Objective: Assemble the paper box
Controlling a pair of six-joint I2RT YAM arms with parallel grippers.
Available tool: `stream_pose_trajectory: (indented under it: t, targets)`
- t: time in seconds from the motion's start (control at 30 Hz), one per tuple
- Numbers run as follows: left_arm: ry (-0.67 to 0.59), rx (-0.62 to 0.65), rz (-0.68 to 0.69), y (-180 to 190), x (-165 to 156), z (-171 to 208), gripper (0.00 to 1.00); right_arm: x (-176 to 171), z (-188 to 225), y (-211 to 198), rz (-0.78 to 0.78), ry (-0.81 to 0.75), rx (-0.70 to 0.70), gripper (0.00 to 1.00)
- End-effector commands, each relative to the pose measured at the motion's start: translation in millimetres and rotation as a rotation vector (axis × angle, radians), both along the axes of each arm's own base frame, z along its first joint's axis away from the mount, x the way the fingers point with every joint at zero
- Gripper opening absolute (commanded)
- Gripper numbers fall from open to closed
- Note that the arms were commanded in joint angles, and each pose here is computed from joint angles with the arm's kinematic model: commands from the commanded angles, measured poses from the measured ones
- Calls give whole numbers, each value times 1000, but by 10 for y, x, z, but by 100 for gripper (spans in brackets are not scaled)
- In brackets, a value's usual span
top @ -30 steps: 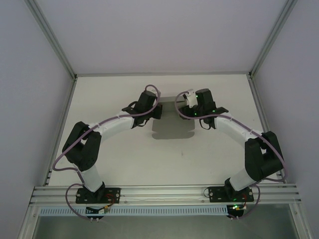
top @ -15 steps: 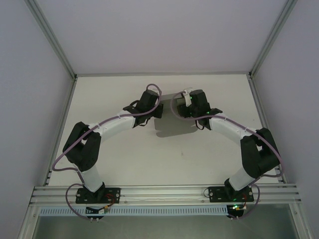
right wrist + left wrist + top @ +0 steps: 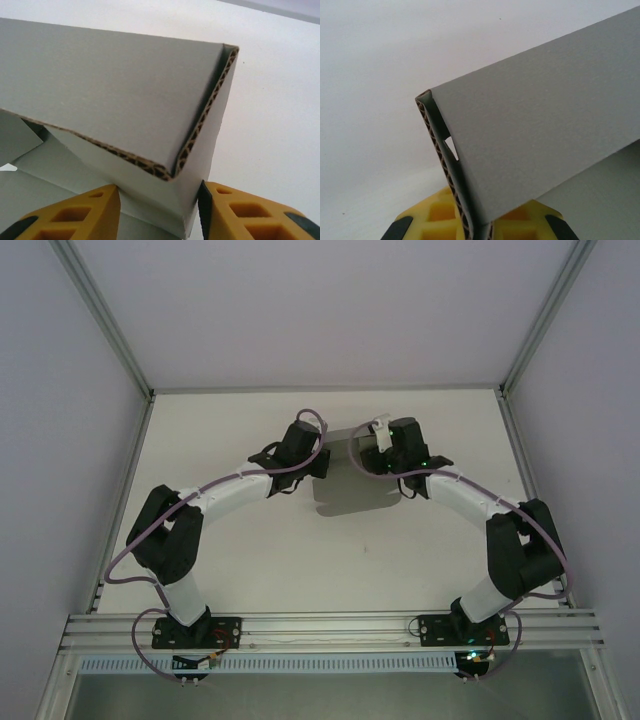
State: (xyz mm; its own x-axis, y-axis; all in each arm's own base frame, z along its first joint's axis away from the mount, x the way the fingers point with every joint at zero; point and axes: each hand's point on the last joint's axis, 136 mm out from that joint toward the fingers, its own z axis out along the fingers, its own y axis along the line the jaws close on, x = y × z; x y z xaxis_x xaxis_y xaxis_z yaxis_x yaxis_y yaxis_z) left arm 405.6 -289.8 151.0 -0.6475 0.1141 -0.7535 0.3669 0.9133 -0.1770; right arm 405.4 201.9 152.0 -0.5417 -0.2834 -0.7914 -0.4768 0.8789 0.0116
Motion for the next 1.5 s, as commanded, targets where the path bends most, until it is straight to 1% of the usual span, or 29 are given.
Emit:
stream_pose_trajectory:
  t: [0.0, 0.07, 0.1, 0.2, 0.33, 0.47, 0.53, 0.63, 0.7, 0.73, 0.8, 0.87, 0.9, 1.0, 1.03, 1.2, 1.23, 1.33, 1.37, 1.43, 1.47]
  targets:
    - [-26, -94, -212, -465, -293, 281, 0, 91, 189, 160, 46, -65, 72, 32]
    - [-27, -92, -208, -459, -286, 278, 0, 118, 201, 165, 39, -64, 78, 22]
    - [-29, -95, -211, -468, -297, 295, 0, 122, 207, 179, 42, -62, 84, 19]
    - [-33, -95, -205, -469, -283, 302, 0, 141, 238, 181, 19, -56, 106, 14]
    - [-35, -88, -184, -468, -258, 309, 0, 204, 257, 37, -95, -62, 102, 5]
    - [-34, -84, -169, -475, -244, 314, 0, 249, 227, -169, -239, -69, 58, 2]
    - [-38, -87, -159, -479, -237, 326, 0, 256, 186, -259, -310, -70, -1, 2]
    - [-40, -85, -136, -468, -209, 323, 0, 281, 145, -455, -455, -92, -129, 1]
    - [-36, -77, -128, -469, -204, 322, 0, 281, 114, -557, -529, -84, -169, 2]
    - [-36, -75, -122, -473, -203, 324, 0, 279, 97, -567, -538, -77, -166, 3]
    - [-36, -70, -130, -483, -208, 320, 0, 278, 94, -478, -494, -78, -129, 7]
    - [-34, -73, -138, -494, -223, 322, 0, 265, 114, -350, -423, -80, -73, 15]
    - [-35, -73, -137, -489, -220, 325, 0, 258, 162, -316, -406, -90, -42, 16]
    - [-39, -73, -141, -482, -239, 332, 0, 260, 210, -292, -383, -88, -2, 22]
    - [-40, -75, -140, -475, -242, 339, 0, 262, 223, -287, -375, -85, 9, 22]
    - [-40, -89, -164, -501, -286, 362, 0, 300, 241, -209, -330, -61, 84, 29]
    - [-38, -86, -163, -498, -284, 349, 0, 312, 239, -182, -326, -57, 94, 29]
    - [-36, -79, -155, -484, -282, 338, 0, 354, 255, -147, -319, -58, 109, 23]
    - [-39, -77, -148, -473, -269, 342, 0, 364, 258, -147, -320, -60, 107, 16]
    - [-42, -64, -115, -428, -238, 332, 0, 375, 279, -147, -322, -66, 104, 8]
    - [-44, -50, -70, -377, -188, 322, 0, 378, 283, -161, -327, -66, 94, 4]
